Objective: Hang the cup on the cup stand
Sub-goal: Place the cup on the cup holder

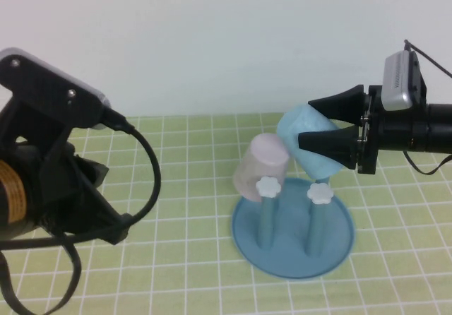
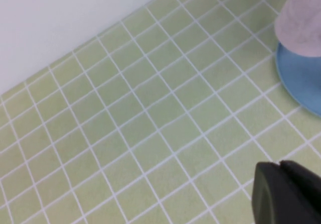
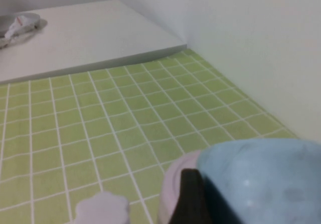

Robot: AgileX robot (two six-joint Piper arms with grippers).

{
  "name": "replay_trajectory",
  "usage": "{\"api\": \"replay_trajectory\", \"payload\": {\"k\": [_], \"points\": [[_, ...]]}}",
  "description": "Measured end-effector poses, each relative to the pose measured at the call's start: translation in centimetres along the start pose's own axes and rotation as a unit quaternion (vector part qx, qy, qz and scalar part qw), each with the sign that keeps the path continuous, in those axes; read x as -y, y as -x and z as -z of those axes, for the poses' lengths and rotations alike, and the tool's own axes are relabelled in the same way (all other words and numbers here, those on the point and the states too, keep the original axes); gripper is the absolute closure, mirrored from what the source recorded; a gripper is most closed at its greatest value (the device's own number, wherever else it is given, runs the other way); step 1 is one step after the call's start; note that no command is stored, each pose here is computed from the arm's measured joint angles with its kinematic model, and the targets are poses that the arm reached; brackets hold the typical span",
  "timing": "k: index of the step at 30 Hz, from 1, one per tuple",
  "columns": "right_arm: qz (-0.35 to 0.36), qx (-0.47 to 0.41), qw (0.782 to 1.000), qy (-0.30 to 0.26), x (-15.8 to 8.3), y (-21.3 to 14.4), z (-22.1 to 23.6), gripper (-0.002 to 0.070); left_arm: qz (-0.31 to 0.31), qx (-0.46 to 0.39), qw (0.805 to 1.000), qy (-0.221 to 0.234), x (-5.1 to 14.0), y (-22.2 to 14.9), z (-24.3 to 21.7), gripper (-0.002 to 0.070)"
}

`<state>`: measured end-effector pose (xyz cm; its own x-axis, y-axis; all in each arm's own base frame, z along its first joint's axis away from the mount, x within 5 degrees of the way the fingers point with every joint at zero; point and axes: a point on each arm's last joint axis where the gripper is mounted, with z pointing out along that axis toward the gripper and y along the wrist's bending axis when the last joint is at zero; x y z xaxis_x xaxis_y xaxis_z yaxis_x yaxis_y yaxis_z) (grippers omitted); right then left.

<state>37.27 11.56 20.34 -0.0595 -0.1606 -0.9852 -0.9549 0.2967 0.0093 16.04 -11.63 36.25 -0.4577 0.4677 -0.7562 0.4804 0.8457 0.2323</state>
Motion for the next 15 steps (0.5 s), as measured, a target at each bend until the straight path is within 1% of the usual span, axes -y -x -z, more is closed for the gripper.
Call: {"api": "replay_trajectory", "payload": {"k": [4, 9, 13, 15], "points": [[-0.012, -0.003, 1.000, 0.003, 0.2, -0.8, -0.2, 0.0154, 0.028, 0.013, 0.999, 0.011, -0.8, 0.1, 0.2, 0.0676], [-0.022, -0.006, 1.000, 0.006, 0.4, -1.6, -0.5, 0.0162, 0.067, 0.032, 0.997, 0.032, -2.2, -0.1, 1.3, 0.0676], [-0.025, -0.005, 1.000, 0.006, 0.4, -1.7, -0.5, 0.0162, 0.091, 0.052, 0.993, 0.051, -3.4, -0.4, 2.7, 0.0676], [-0.025, -0.004, 1.000, 0.006, 0.4, -1.7, -0.5, 0.0150, 0.106, 0.070, 0.990, 0.064, -4.2, -0.6, 3.6, 0.0676]]}}
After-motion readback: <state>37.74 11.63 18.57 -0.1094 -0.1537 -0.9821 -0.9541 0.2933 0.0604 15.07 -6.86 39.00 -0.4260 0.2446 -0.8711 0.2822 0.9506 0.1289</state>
